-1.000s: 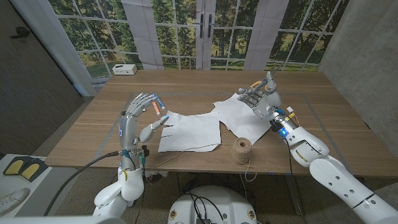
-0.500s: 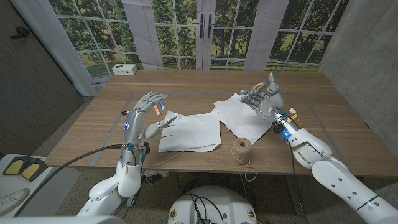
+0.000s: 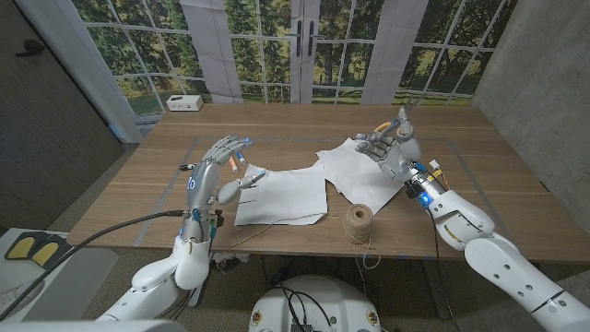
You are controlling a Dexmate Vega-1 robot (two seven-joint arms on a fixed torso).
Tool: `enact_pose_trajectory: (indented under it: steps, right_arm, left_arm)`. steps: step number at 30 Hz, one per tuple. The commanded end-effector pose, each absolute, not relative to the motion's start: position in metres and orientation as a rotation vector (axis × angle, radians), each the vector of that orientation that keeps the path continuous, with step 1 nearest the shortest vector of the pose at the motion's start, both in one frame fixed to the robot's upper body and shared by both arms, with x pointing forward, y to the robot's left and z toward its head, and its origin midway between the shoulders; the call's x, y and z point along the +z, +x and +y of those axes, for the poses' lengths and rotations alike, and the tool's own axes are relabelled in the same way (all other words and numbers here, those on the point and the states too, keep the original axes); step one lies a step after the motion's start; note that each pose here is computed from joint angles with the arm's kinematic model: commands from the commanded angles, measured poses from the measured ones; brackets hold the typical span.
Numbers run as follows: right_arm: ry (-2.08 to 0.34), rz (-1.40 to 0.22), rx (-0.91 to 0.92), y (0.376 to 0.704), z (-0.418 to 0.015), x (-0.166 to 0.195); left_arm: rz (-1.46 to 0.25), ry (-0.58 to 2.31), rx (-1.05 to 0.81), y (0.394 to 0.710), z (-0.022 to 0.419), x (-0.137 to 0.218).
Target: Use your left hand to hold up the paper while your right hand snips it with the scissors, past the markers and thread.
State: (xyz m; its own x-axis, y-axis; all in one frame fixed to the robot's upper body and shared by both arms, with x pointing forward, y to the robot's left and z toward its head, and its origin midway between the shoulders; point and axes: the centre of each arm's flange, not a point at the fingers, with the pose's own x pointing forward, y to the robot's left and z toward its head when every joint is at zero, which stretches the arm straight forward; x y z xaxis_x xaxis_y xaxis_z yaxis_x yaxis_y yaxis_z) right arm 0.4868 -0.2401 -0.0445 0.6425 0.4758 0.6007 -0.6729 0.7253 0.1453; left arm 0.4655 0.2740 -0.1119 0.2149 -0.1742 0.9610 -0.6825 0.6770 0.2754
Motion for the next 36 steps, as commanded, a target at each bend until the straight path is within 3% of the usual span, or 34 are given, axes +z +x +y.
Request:
enact_pose_trajectory:
  steps: [1,33,36]
  right_arm:
    - [0.363,-0.565,0.684,0.486,-0.238,-0.042]
    - [0.346,-0.555,0.700,0.487,-0.242,-0.041]
    - [0.345,-0.555,0.710,0.487,-0.242,-0.041]
  left_arm:
    - [-1.312,0.844,0.391,0.475,0.274,-0.105]
    - [-1.270,0.988,0.289,0.494,0.257,-0.082]
    - [-1.341,0.955,0.330,0.494,0.256,-0.083]
